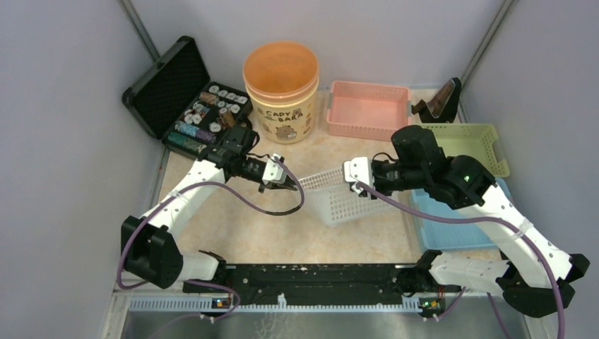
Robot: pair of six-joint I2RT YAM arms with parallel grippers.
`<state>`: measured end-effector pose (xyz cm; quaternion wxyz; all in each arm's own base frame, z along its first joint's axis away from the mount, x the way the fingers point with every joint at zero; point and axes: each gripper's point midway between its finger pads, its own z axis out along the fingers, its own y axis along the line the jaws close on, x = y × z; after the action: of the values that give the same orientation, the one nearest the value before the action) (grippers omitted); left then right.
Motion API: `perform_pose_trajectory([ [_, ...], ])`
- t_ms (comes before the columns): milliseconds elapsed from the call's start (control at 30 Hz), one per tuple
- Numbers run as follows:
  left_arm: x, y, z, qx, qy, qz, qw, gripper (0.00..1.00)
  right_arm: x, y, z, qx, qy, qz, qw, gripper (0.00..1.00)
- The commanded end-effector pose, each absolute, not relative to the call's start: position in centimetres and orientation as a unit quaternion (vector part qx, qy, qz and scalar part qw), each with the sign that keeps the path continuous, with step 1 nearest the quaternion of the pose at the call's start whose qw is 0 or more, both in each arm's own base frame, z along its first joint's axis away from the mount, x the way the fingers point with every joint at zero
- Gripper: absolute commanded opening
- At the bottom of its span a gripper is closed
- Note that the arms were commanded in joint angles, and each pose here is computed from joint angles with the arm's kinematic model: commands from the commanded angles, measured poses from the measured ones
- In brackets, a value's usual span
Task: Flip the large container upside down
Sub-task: Turn the container upside down at the center of the board.
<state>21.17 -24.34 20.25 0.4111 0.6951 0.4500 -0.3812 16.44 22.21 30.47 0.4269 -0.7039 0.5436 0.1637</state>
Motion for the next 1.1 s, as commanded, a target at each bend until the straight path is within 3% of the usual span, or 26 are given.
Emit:
perform_pose_trajectory([
  [0, 17.4, -24.5, 21.3, 0.645, 0.474, -0.481, 0.359, 0.0, 18.2, 21.9, 32.4, -0.695, 0.54, 0.121, 0.46, 0.23],
  [67, 17.4, -24.5, 21.3, 0.645, 0.475, -0.48, 0.359, 0.0, 18.1, 22.0, 32.9, -0.694, 0.536, 0.123, 0.464, 0.35],
  [167, 17.4, -24.5, 21.3, 0.644, 0.474, -0.481, 0.358, 0.0, 17.8, 22.1, 33.5, -0.693, 0.531, 0.13, 0.469, 0.42],
  [700, 17.3, -24.4, 21.3, 0.649, 0.472, -0.472, 0.364, 0.0, 18.6, 22.5, 35.0, -0.675, 0.534, 0.128, 0.493, 0.39],
  [900, 17.2, -24.3, 21.2, 0.651, 0.471, -0.468, 0.366, 0.0, 18.2, 23.2, 36.7, -0.659, 0.533, 0.154, 0.508, 0.56],
  [1067, 17.2, -24.3, 21.3, 0.653, 0.47, -0.466, 0.369, 0.0, 18.8, 23.4, 36.6, -0.651, 0.541, 0.148, 0.512, 0.55],
])
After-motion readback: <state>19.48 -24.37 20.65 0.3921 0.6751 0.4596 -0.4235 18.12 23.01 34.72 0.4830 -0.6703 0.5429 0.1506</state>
